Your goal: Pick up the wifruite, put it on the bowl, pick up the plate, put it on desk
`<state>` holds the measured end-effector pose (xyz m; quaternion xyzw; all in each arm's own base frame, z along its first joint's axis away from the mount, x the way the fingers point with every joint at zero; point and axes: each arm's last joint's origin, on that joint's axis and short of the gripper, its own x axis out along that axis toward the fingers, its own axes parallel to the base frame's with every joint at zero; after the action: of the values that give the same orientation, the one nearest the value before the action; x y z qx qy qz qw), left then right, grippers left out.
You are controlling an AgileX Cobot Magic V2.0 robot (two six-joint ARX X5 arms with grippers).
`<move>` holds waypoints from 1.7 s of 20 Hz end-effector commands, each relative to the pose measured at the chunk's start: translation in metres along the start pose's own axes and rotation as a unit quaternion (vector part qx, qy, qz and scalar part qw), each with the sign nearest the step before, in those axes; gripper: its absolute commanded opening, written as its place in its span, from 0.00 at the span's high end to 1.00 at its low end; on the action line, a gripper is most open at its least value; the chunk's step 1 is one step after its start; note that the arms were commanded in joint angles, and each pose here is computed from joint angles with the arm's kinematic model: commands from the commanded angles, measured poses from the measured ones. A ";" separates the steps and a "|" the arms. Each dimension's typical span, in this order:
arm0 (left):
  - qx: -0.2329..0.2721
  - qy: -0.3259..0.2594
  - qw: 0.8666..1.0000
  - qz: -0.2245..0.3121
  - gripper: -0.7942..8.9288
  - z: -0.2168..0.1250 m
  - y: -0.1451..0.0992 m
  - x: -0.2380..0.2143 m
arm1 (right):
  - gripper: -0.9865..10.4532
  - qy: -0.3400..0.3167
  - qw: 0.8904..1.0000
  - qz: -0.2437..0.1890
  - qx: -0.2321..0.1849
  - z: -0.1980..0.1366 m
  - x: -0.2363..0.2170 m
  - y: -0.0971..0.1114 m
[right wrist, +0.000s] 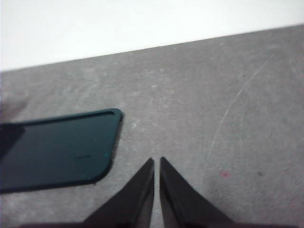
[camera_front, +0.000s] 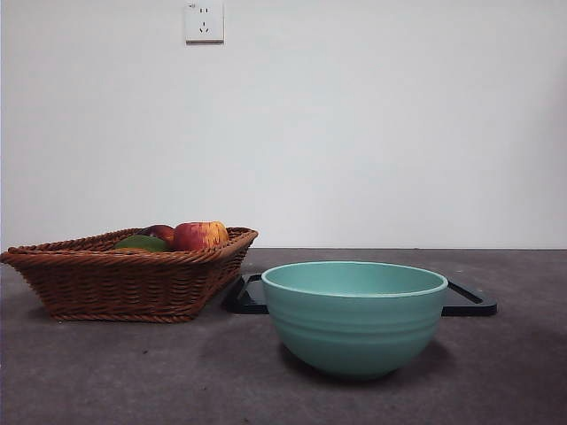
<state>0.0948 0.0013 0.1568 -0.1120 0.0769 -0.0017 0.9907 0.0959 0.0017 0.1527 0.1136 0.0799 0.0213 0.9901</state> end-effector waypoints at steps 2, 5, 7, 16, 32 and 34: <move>-0.096 0.012 0.995 0.005 0.91 -0.007 0.002 0.002 | 0.90 -0.003 0.998 0.005 0.060 0.000 0.000 0.000; -0.123 0.016 0.992 -0.009 0.91 -0.007 0.001 0.002 | 0.90 0.001 0.997 0.038 0.070 0.001 0.000 0.002; -0.125 0.021 0.992 -0.028 0.91 -0.004 -0.001 0.001 | 0.90 -0.001 0.995 0.060 0.081 0.003 0.000 0.004; -0.158 0.028 0.986 -0.052 0.91 0.024 -0.009 -0.014 | 0.90 -0.041 0.991 0.086 0.097 0.040 -0.016 0.014; -0.061 0.115 0.983 -0.133 0.91 0.109 -0.035 -0.032 | 0.90 0.066 0.987 0.149 -0.009 0.137 -0.036 0.043; -0.039 0.145 0.976 -0.156 0.91 0.120 -0.039 -0.027 | 0.90 0.101 0.980 0.168 -0.020 0.148 -0.032 0.046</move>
<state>0.0842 -0.0090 0.2785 -0.1992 0.2047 -0.1513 0.9463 0.0853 0.0116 0.3048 0.1308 0.1573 0.1873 0.9608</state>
